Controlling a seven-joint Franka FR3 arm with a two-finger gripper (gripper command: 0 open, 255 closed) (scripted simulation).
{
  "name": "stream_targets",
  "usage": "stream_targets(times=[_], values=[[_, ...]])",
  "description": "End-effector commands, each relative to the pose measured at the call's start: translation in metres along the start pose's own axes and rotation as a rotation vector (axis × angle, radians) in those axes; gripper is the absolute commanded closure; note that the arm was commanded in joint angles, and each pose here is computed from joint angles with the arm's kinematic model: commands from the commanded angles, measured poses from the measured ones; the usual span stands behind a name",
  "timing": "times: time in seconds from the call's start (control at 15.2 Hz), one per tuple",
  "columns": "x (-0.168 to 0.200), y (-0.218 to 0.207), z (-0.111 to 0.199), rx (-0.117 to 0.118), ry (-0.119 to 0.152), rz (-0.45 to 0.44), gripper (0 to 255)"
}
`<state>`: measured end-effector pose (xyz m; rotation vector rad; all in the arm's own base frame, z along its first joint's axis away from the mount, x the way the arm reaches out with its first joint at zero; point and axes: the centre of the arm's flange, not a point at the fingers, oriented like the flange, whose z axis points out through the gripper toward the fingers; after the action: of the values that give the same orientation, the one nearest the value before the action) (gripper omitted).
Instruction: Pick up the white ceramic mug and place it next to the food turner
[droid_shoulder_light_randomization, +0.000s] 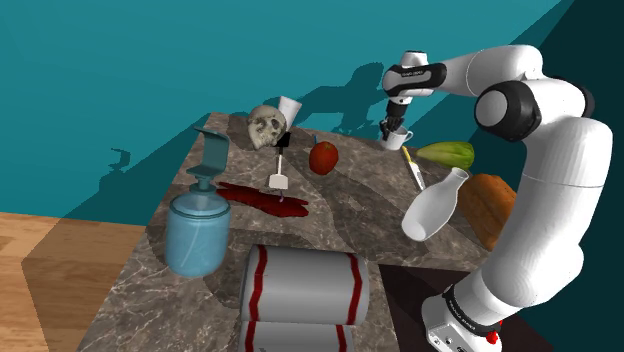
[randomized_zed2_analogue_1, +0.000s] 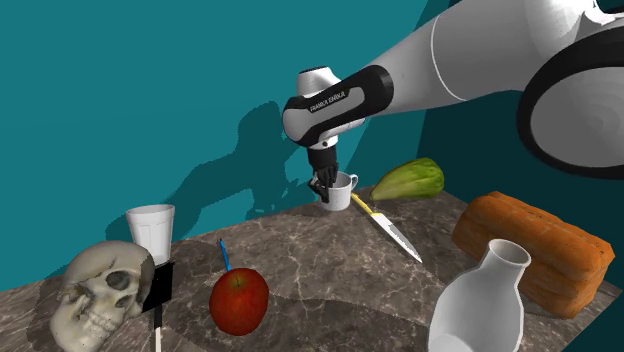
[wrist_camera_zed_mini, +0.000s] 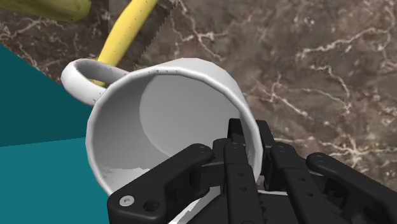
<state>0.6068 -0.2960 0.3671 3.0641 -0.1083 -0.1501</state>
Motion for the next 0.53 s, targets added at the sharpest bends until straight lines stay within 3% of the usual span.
stream_targets(times=[0.0, 0.46], values=[[-0.001, 0.000, -0.010, 0.000, 0.000, 0.000, 255], [-0.004, 0.003, -0.047, 0.000, 0.000, 0.000, 255]])
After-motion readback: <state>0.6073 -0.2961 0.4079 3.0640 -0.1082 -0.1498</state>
